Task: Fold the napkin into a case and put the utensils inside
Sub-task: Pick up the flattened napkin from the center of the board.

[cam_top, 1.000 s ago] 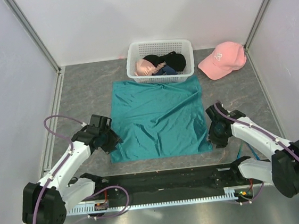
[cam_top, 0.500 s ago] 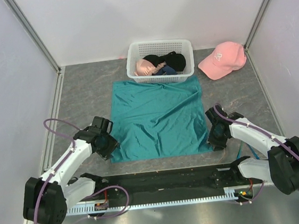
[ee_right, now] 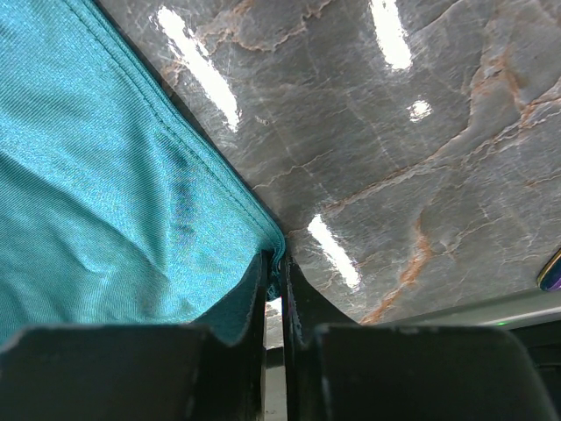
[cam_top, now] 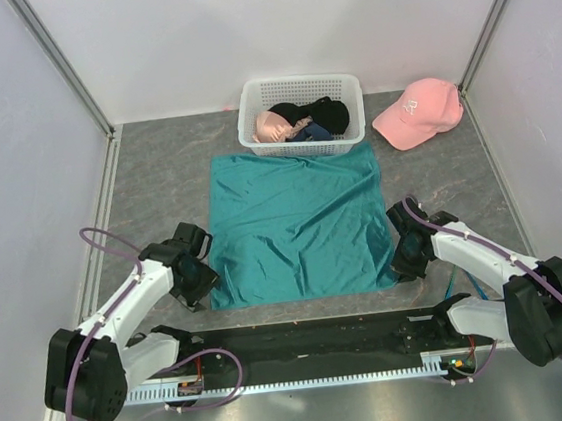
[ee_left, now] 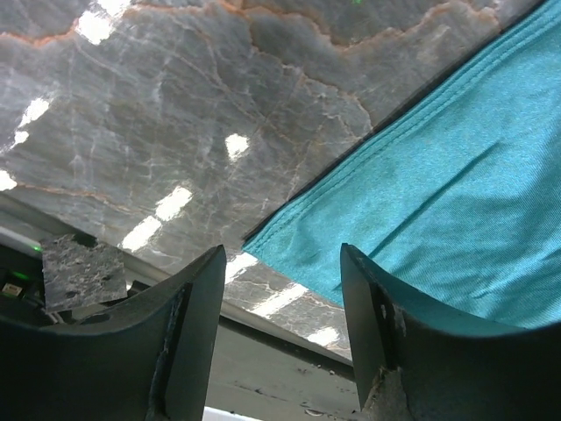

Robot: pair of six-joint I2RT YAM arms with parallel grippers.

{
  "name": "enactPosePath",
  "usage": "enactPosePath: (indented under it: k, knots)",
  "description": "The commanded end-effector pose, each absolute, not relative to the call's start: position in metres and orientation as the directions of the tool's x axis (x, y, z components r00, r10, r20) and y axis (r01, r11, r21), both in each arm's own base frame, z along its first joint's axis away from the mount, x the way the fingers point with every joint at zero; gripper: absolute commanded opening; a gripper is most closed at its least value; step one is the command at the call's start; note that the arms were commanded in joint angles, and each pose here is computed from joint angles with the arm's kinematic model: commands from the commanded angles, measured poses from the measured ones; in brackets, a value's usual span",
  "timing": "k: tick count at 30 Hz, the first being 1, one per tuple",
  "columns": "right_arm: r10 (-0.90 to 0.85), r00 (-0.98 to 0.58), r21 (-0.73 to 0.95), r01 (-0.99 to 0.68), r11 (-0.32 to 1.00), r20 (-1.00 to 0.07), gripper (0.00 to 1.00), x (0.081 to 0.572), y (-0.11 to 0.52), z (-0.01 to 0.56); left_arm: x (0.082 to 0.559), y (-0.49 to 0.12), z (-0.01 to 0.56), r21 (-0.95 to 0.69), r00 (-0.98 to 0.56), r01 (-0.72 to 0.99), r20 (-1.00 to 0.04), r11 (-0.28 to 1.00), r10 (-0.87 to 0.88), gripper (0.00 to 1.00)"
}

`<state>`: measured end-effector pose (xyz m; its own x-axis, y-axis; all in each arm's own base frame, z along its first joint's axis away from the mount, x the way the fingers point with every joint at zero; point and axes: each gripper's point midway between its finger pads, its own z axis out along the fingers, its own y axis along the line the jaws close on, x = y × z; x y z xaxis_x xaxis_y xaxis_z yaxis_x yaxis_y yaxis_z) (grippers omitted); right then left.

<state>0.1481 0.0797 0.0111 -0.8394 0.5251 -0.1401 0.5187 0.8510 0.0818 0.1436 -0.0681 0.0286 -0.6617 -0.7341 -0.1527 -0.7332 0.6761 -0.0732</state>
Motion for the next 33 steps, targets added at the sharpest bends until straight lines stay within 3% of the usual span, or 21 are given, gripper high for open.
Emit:
enactPosePath:
  k: [1,7,12,22,25,26,30,33]
  knots:
    - [0.547,-0.817,0.112,0.535,0.837,-0.185,0.0,0.163,0.082,0.007,0.15,-0.064,0.041,-0.066,-0.597,-0.786,-0.18,0.615,-0.782,0.63]
    - [0.555,-0.81,0.137,0.537,0.832,-0.19,0.0,0.171,0.087,0.01,0.142,-0.071,0.03,-0.014,-0.593,-0.802,-0.106,0.597,-0.799,0.59]
    - [0.551,-0.815,0.148,0.531,0.834,-0.181,0.0,0.175,0.092,0.011,0.136,-0.072,0.016,0.012,-0.56,-0.828,-0.084,0.561,-0.824,0.43]
    - [0.562,-0.806,0.156,0.54,0.827,-0.187,0.0,0.174,0.091,0.012,0.135,-0.07,0.0,0.049,-0.544,-0.839,-0.089,0.541,-0.835,0.49]
    - [0.57,-0.799,0.167,0.546,0.821,-0.193,0.0,0.175,0.091,0.014,0.138,-0.069,0.001,0.042,-0.532,-0.846,-0.102,0.531,-0.84,0.39]
    - [0.574,-0.795,0.172,0.549,0.818,-0.196,0.0,0.176,0.091,0.015,0.137,-0.068,0.0,0.041,-0.523,-0.852,-0.105,0.522,-0.846,0.29]
    - [0.573,-0.789,0.186,0.543,0.819,-0.223,0.0,0.179,0.09,0.019,0.144,-0.066,0.002,-0.021,-0.503,-0.86,-0.136,0.51,-0.854,0.05]
    - [0.562,-0.789,0.21,0.523,0.826,-0.247,0.0,0.183,0.09,0.027,0.149,-0.07,0.008,-0.093,-0.506,-0.85,-0.135,0.519,-0.852,0.02]
